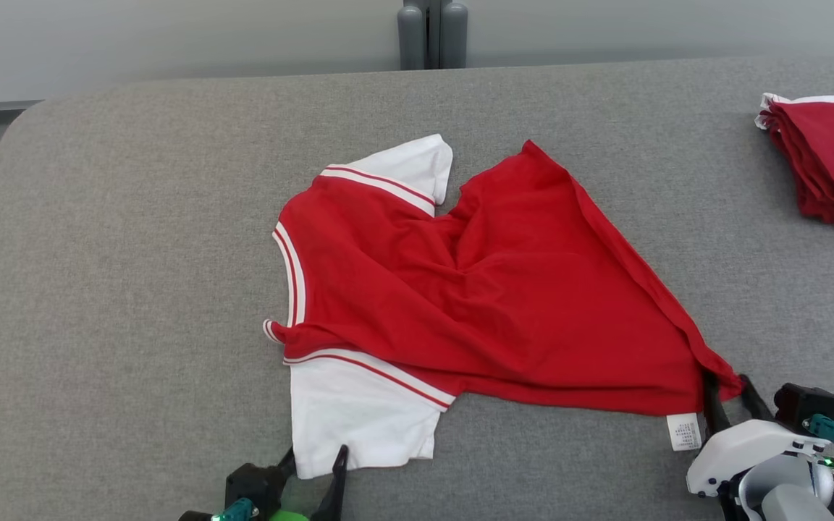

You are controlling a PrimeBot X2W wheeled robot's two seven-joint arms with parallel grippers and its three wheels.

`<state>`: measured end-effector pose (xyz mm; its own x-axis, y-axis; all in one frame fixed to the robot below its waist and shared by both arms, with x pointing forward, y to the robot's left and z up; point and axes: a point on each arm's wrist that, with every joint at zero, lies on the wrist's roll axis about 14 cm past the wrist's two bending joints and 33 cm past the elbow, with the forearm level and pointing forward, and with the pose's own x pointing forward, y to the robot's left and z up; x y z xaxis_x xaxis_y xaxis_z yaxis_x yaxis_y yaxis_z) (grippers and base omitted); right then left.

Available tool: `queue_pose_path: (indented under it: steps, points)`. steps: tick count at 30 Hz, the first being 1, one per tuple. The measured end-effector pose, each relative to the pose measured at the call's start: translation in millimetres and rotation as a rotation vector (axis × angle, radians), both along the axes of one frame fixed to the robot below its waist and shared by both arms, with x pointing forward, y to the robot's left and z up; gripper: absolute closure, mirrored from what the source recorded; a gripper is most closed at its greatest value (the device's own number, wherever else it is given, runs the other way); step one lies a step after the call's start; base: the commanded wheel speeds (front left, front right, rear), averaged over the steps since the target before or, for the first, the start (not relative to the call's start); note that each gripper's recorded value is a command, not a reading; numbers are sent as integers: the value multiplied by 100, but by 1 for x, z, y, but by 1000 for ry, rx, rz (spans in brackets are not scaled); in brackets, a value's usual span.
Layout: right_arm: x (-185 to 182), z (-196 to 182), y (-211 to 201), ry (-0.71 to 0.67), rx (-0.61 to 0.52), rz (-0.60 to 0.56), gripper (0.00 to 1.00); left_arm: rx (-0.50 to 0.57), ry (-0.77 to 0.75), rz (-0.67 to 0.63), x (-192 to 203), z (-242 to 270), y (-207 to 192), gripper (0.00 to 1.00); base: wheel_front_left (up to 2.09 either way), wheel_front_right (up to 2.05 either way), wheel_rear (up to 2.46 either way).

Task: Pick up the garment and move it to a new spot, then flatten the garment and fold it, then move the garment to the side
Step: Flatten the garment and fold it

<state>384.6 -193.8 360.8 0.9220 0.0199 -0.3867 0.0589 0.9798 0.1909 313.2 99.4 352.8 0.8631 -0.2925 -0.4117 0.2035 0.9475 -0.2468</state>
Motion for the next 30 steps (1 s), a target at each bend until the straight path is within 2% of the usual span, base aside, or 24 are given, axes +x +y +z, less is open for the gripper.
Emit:
queue_pose_path:
  steps: [1,7,16,24,30]
  points:
    - [0,1,3,-3,8,4,100,-11,-3,-4,1,2,-3,100,0,0,0]
    - [0,19,19,-69,63,25,100,-102,-50,35,12,21,-9,100,0,0,0]
    - [15,74,44,-251,155,91,100,-192,-302,104,57,98,7,100,0,0,0]
    - [86,163,68,-458,281,159,100,-129,-566,15,135,190,24,100,0,0,0]
    - [163,227,72,-532,398,153,100,-144,-635,64,217,256,57,100,0,0,0]
